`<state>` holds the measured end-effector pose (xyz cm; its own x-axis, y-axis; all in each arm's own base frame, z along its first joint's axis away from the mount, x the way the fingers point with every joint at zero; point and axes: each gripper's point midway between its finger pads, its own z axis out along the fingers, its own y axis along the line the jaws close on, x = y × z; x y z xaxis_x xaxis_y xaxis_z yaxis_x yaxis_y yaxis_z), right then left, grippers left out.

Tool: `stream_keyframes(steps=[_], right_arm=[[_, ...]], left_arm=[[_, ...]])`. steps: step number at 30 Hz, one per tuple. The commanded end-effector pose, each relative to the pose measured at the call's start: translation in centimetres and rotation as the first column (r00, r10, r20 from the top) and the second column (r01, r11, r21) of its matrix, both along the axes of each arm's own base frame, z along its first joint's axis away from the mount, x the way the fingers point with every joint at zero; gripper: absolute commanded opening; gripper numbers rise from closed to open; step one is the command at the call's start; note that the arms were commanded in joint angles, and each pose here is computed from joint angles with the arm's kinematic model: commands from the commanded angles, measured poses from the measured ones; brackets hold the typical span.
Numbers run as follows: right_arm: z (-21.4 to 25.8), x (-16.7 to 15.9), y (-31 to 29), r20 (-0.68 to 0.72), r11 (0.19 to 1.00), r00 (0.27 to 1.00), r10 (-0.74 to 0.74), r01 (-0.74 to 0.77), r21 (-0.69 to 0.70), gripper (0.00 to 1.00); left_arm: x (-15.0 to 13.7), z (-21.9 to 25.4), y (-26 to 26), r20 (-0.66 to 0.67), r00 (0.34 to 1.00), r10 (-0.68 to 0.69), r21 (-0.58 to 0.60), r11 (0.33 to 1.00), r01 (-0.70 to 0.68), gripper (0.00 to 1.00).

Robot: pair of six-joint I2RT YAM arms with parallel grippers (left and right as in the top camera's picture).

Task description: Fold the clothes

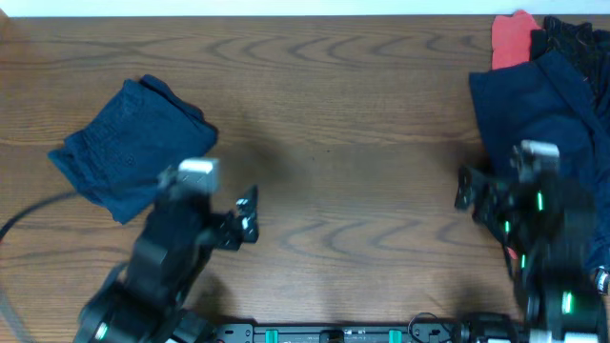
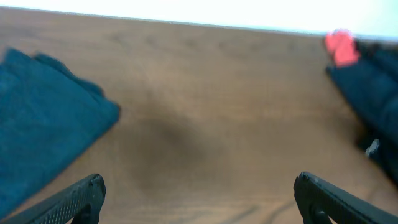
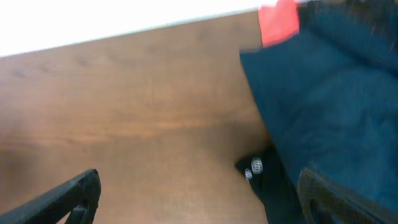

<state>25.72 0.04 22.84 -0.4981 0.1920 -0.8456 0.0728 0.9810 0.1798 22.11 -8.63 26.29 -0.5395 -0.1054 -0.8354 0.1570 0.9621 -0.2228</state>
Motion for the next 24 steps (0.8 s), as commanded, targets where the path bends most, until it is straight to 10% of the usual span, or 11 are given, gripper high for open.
stream_keyframes(steps=[1, 24], right_arm=[[0.6, -2.6, 0.1, 0.113, 1.0, 0.994, 0.005, -0.003, -0.022, 0.99], [-6.1, -10.3, 0.3, -0.157, 1.0, 0.988, 0.005, -0.007, -0.012, 0.99]], left_arm=[[-1.3, 1.1, 1.9, 0.083, 0.994, 0.07, -0.039, 0.997, -0.067, 0.98], [-4.1, -0.1, 3.4, 0.055, 0.996, 0.069, -0.021, 0.998, -0.068, 0.98]])
